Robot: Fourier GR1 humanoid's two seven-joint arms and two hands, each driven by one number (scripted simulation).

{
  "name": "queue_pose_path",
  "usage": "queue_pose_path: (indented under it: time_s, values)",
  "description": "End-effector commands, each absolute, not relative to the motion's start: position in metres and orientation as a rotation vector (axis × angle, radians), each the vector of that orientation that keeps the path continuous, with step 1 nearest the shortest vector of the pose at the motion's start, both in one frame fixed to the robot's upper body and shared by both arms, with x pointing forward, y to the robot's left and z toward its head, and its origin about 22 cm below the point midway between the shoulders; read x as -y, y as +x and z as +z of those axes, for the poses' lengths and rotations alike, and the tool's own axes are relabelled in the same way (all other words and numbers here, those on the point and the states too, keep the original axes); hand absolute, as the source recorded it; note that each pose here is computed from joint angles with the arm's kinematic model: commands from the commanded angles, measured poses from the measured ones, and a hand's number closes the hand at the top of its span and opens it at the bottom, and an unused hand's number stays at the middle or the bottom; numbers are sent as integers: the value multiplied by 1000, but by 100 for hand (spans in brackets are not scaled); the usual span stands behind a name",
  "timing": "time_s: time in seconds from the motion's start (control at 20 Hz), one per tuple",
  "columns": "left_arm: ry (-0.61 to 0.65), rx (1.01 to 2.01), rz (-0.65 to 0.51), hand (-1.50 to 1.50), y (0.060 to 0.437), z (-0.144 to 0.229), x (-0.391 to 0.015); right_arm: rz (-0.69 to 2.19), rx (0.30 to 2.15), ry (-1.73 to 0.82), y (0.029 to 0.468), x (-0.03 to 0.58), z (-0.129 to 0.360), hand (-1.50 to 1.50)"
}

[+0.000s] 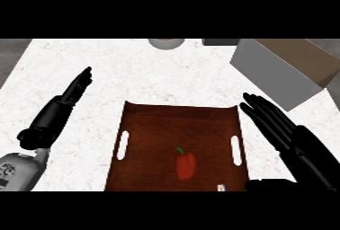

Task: Pick the bell pepper from the tray and place it in the cardboard box

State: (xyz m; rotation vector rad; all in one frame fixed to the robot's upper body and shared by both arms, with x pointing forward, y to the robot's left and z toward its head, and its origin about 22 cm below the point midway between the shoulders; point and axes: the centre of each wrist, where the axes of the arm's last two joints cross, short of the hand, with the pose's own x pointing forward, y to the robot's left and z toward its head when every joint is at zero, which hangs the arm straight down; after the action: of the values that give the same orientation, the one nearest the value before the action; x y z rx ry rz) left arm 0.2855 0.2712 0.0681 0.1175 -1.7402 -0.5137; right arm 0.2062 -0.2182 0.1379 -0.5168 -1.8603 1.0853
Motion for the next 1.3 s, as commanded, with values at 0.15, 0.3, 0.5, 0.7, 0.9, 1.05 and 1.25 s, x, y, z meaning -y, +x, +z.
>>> queue_pose_path:
  time_s: [0.15, 0.3, 0.5, 0.7, 0.9, 1.05, 1.25]
  values:
    - [111, 1737, -524, 0, 286, 55, -273, 1485, 1547, -642, 185, 182, 154, -150]
    - [92, 1759, -548, 0, 286, 70, -275, 1571, 1451, -663, 181, 150, 154, -150]
    - [76, 1732, -525, 0, 281, 57, -267, 1660, 1323, -750, 176, 110, 149, -150]
    - [81, 1747, -532, 0, 286, 63, -274, 1678, 1225, -759, 168, 68, 146, -150]
    - [110, 1744, -522, 0, 301, 66, -257, 1664, 1154, -738, 167, 55, 139, -150]
    - [98, 1747, -524, 0, 284, 65, -279, 1674, 1115, -727, 163, 39, 134, -150]
    - [114, 1747, -521, 0, 281, 52, -270, 1670, 1085, -723, 161, 26, 123, -150]
